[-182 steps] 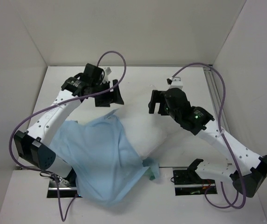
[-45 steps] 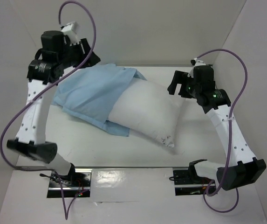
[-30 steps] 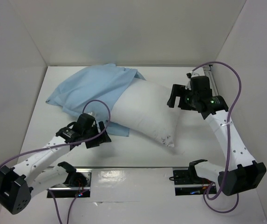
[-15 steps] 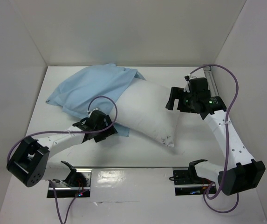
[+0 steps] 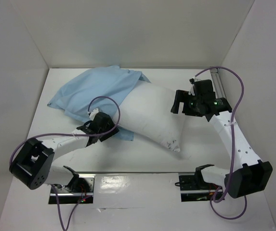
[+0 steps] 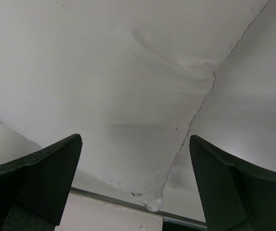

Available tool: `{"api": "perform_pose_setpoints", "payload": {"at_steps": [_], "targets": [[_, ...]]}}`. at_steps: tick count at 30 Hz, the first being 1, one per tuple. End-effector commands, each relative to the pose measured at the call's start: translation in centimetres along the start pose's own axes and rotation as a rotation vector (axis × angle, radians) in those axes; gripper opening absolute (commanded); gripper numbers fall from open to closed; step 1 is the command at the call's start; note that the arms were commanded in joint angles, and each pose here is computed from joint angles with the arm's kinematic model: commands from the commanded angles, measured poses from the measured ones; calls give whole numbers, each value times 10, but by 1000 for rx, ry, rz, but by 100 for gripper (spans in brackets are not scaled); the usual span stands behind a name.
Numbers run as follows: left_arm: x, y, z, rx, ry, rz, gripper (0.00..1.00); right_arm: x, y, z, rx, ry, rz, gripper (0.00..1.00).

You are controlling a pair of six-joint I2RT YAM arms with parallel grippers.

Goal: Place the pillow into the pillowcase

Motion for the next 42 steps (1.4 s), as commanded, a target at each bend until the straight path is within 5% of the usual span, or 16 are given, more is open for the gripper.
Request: {"api": "perform_pose_setpoints", "payload": {"at_steps": [1,2,5,6,7,14,16,17,19,24,28,32,38,40,41,42], "targets": [[-11,-6,-14,17,-54,-18,71,2,1,-1,11,2,15,100],[-13,-5,-13,15,-48,-24,69,3,-1,1,10,12,22,100],[-14,-8,-13,26,-39,-17,41,-1,-6,9,-4,41,41,100],[-15,-7,-12,23,-29,-28,14,-3,-7,14,-29,62,38,100],[-15,-5,-10,20,-18,-38,0,-9,-8,21,-48,73,19,100],[6,-47,-27,-88,5,178,0,-53,34,75,-281,215,-387,98],[23,-83,-28,-139,33,316,0,-66,61,61,-290,185,-455,70],[28,-96,-29,-150,41,367,0,-72,66,46,-300,137,-442,27],[53,-137,-43,-183,42,542,0,-77,84,22,-289,86,-449,0],[123,-229,-106,-300,-25,890,0,-41,147,-113,-264,-204,-590,0],[177,-267,-152,-382,-114,1032,0,-1,170,-150,-202,-321,-657,0],[159,-260,-126,-388,-5,1078,0,-45,155,-83,-166,-118,-621,0],[132,-231,-63,-343,173,1051,0,-118,92,97,-203,294,-484,0],[134,-229,-41,-380,247,1052,12,-117,78,128,-217,334,-438,0],[135,-231,-35,-403,270,1058,33,-115,73,130,-218,326,-431,0],[147,-235,-35,-462,272,1104,80,-111,72,134,-222,326,-425,0]]}}
Point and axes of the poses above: each gripper's point midway between its finger pads, its own x axis back along the fingers, its own y axis along the line the jaws close on, z = x × y, the point moved 4 cm from there along x, back along the fingers, and after that the axes turned 15 degrees about -x, right-handed, at the moved point
